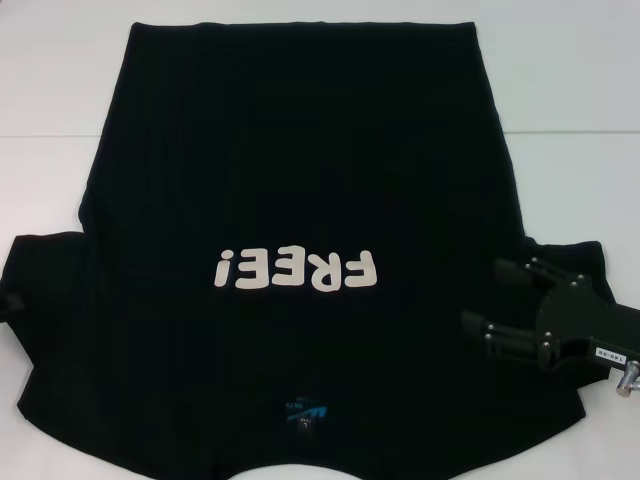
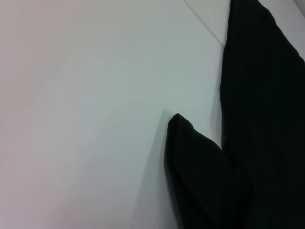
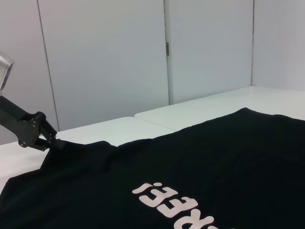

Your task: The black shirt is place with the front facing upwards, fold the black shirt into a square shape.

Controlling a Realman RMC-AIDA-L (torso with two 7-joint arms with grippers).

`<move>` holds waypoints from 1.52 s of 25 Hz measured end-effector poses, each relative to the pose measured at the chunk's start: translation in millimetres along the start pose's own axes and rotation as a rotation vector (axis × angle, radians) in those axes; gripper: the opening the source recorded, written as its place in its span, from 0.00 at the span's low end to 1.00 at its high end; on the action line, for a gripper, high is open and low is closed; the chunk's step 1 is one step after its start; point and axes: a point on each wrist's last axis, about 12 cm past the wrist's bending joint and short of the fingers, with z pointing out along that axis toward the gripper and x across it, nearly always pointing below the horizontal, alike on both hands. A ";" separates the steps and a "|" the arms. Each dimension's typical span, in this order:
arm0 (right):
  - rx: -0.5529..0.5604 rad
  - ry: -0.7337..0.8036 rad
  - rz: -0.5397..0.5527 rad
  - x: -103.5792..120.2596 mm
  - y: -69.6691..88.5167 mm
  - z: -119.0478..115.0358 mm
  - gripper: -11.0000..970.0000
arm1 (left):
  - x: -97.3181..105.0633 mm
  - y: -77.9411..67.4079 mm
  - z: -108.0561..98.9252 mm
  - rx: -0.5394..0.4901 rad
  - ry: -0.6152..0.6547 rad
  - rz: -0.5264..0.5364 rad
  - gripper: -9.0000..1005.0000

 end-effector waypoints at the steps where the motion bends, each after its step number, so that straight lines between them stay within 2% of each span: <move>1: 0.000 0.000 0.000 0.0 0.0 0.0 0.92 | 0.0 0.0 0.0 0.000 0.000 0.000 0.32; 5: 0.000 0.000 0.000 0.0 0.0 0.0 0.92 | -0.5 0.6 -0.3 -0.002 -0.006 0.007 0.15; 11: -0.001 0.000 0.001 0.1 0.2 0.2 0.92 | -9.4 2.6 -6.0 -0.032 -0.049 0.032 0.04; 18: 0.000 -0.014 0.002 -1.8 -0.2 0.6 0.91 | -34.5 -5.6 -19.2 -0.059 -0.118 0.087 0.05; 25: 0.000 -0.016 0.002 -2.1 -0.1 0.6 0.91 | -40.9 -17.3 -14.1 -0.038 -0.110 0.110 0.07; 33: -0.002 -0.019 0.007 -1.6 0.7 1.2 0.91 | -45.5 -40.1 -8.1 0.041 -0.052 0.096 0.09; 34: -0.003 -0.019 0.008 -1.5 0.8 1.5 0.91 | -44.5 -47.3 -5.9 0.075 -0.029 0.093 0.09; 35: -0.004 -0.019 0.008 -1.5 1.0 1.8 0.91 | -44.5 -47.3 -5.9 0.075 -0.029 0.093 0.10; 38: -0.005 -0.019 0.007 -1.4 1.2 2.3 0.91 | -38.7 -59.7 1.1 0.156 0.000 0.078 0.10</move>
